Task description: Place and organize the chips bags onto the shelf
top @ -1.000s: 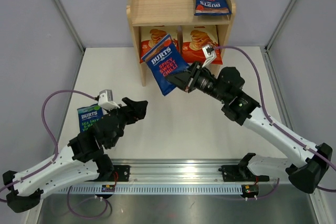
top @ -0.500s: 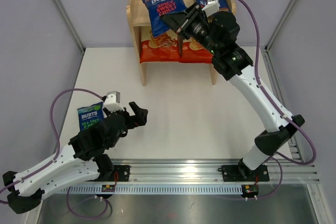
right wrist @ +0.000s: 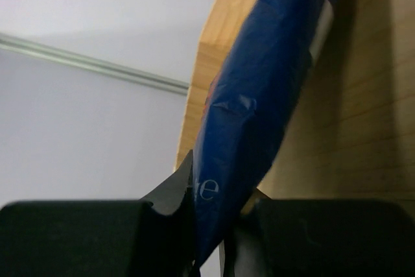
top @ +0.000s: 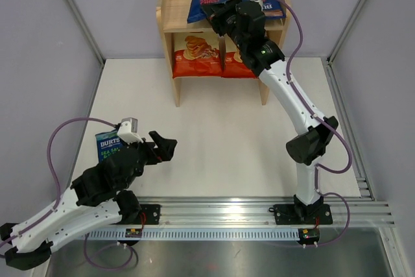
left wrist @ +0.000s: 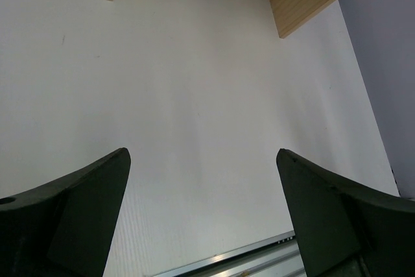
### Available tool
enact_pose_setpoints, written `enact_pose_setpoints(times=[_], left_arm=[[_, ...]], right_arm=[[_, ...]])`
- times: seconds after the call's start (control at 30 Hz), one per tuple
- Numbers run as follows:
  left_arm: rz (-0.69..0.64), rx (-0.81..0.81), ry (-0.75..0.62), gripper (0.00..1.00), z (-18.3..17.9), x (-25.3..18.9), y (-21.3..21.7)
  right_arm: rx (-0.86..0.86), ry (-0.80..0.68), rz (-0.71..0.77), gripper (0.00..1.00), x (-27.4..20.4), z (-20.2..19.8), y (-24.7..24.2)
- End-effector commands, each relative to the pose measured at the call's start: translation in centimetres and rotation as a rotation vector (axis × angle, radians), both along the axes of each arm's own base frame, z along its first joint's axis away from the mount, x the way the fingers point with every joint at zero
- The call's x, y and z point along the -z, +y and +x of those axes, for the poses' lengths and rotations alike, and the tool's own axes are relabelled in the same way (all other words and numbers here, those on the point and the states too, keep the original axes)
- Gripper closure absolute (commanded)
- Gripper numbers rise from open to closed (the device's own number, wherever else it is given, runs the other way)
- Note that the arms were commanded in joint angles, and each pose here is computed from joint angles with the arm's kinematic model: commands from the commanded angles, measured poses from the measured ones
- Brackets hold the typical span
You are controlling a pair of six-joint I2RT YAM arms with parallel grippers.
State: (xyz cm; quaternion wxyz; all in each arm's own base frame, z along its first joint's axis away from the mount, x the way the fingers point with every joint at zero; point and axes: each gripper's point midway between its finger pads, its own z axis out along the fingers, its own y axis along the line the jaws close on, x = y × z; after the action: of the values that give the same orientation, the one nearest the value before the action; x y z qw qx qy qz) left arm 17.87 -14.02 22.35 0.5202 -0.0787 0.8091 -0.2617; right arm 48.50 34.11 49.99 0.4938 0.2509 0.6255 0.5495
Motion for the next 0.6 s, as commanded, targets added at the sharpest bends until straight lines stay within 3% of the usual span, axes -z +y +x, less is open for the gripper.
enact_pose_setpoints(times=[0.0, 0.17, 0.37, 0.57], left_arm=[[-0.008, 0.019, 0.003, 0.01, -0.6, 0.4, 0.3], [-0.034, 0.028, -0.006, 0.01, -1.1, 0.1, 0.7], [-0.054, 0.041, 0.005, 0.01, -1.5, 0.2, 0.7], [-0.067, 0.045, 0.005, 0.01, -1.9, -0.1, 1.1]], right_arm=[[0.125, 0.009, 0.125, 0.89, -2.9, 0.9, -3.0], [0.245, 0.075, 0.149, 0.9, -1.5, 1.7, -5.3], [0.261, 0.14, 0.225, 0.88, 0.2, 3.4, -6.1], [0.235, 0.187, 0.201, 0.75, 1.0, 3.2, -5.8]])
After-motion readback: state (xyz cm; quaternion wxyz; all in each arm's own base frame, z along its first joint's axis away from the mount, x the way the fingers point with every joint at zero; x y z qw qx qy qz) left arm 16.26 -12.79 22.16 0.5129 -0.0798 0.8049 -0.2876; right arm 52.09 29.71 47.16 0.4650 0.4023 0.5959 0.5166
